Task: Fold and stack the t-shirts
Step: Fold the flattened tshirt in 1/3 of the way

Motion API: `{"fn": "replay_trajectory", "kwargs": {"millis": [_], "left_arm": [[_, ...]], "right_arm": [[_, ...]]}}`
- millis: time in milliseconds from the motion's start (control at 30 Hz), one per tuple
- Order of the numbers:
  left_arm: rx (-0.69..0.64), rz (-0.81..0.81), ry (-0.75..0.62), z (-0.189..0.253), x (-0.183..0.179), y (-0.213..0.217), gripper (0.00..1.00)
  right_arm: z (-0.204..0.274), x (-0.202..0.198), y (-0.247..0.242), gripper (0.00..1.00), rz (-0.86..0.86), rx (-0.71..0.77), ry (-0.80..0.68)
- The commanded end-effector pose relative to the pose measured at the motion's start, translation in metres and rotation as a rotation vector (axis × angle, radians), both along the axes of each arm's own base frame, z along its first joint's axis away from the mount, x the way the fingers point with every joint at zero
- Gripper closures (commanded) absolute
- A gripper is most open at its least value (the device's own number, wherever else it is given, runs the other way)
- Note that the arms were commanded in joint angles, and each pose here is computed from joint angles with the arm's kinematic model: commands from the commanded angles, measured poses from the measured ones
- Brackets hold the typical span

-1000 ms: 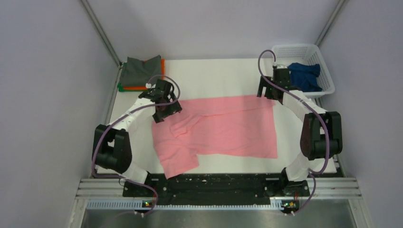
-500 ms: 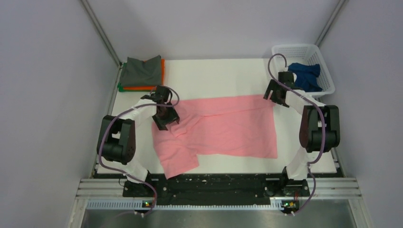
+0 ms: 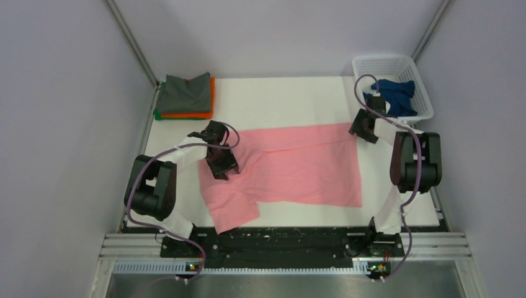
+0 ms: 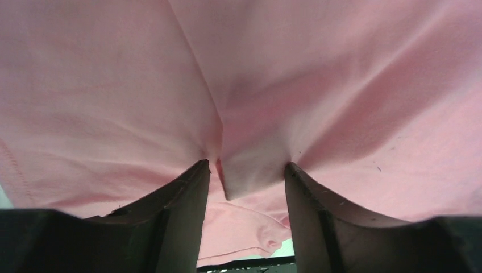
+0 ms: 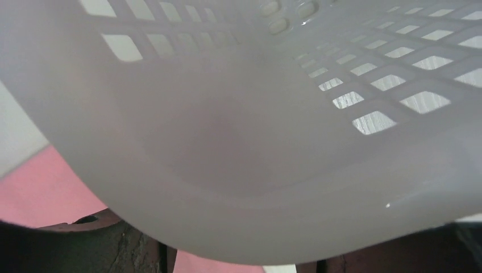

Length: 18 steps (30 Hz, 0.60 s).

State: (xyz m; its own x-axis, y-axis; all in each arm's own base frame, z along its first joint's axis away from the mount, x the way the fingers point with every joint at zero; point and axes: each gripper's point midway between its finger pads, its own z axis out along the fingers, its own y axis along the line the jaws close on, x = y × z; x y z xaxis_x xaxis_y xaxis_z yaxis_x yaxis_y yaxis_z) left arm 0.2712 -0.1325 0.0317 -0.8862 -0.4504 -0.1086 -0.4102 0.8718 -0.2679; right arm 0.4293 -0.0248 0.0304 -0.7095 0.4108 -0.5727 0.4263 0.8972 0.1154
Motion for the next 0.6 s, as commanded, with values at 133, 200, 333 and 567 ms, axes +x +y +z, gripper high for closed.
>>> {"fn": "replay_trajectory", "kwargs": {"millis": [133,200,333,567], "left_arm": [[-0.082,-0.007,-0.097,0.020,0.017,-0.016,0.73],[-0.097,-0.006,-0.114,0.024,0.023,-0.019,0.83],[-0.103,-0.003,-0.144,0.034,0.030,-0.020,1.00],[-0.118,0.007,-0.214,0.057,0.038,-0.018,1.00]], "right_arm": [[0.003,0.023,0.008,0.52,0.021,0.070,-0.059],[0.001,0.024,0.008,0.52,0.023,0.070,-0.059],[0.000,0.026,0.014,0.58,0.042,0.098,-0.066],[-0.004,0.024,0.015,0.68,0.042,0.102,-0.063]]}}
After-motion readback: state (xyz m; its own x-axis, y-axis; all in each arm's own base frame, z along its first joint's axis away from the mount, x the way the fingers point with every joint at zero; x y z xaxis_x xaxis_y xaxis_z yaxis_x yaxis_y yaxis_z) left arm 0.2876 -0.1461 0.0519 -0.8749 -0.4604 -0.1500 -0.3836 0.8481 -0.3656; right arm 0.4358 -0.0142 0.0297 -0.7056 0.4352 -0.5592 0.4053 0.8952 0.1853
